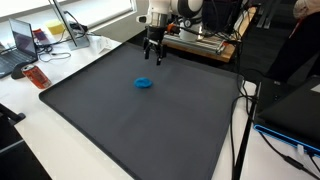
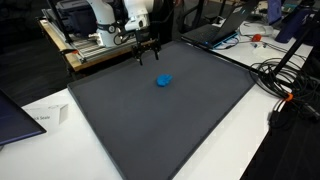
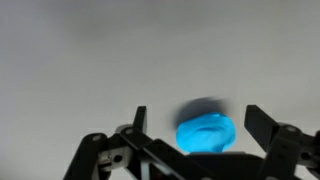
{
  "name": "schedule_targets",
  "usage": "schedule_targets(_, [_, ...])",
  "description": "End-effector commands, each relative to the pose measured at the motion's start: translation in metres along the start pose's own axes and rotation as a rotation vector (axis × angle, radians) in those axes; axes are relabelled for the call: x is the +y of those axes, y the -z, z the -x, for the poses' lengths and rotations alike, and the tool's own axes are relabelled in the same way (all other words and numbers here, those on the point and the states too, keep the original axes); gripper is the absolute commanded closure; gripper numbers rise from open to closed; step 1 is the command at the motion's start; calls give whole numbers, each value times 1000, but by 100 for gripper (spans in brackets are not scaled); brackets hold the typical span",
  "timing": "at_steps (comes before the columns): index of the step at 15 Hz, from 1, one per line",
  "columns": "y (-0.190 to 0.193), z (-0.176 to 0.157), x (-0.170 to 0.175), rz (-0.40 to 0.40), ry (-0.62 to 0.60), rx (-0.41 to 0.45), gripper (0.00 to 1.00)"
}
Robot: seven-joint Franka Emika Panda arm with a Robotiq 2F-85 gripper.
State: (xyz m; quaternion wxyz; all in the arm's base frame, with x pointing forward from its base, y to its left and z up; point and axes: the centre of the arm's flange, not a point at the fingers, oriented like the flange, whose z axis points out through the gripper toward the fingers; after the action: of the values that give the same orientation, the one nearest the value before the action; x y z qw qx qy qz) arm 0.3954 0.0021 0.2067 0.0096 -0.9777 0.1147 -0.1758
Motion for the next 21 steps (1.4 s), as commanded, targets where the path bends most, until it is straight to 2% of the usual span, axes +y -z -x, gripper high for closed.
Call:
schedule_targets(1, [43, -28, -49, 98, -55, -9, 0])
schedule_targets(2, [40, -25, -50, 118, -66, 3, 0])
schedule_targets(3, [-8, 11, -2, 51, -38, 7, 0])
schedule_targets(12, [-5, 8, -4, 64, -36, 12, 0])
schedule_targets(13, [-2, 4, -5, 92, -40, 20, 0])
schedule_targets(17, [8, -7, 2, 210, -38, 142, 0])
schedule_targets(21, [20, -14, 4, 245, -29, 194, 0])
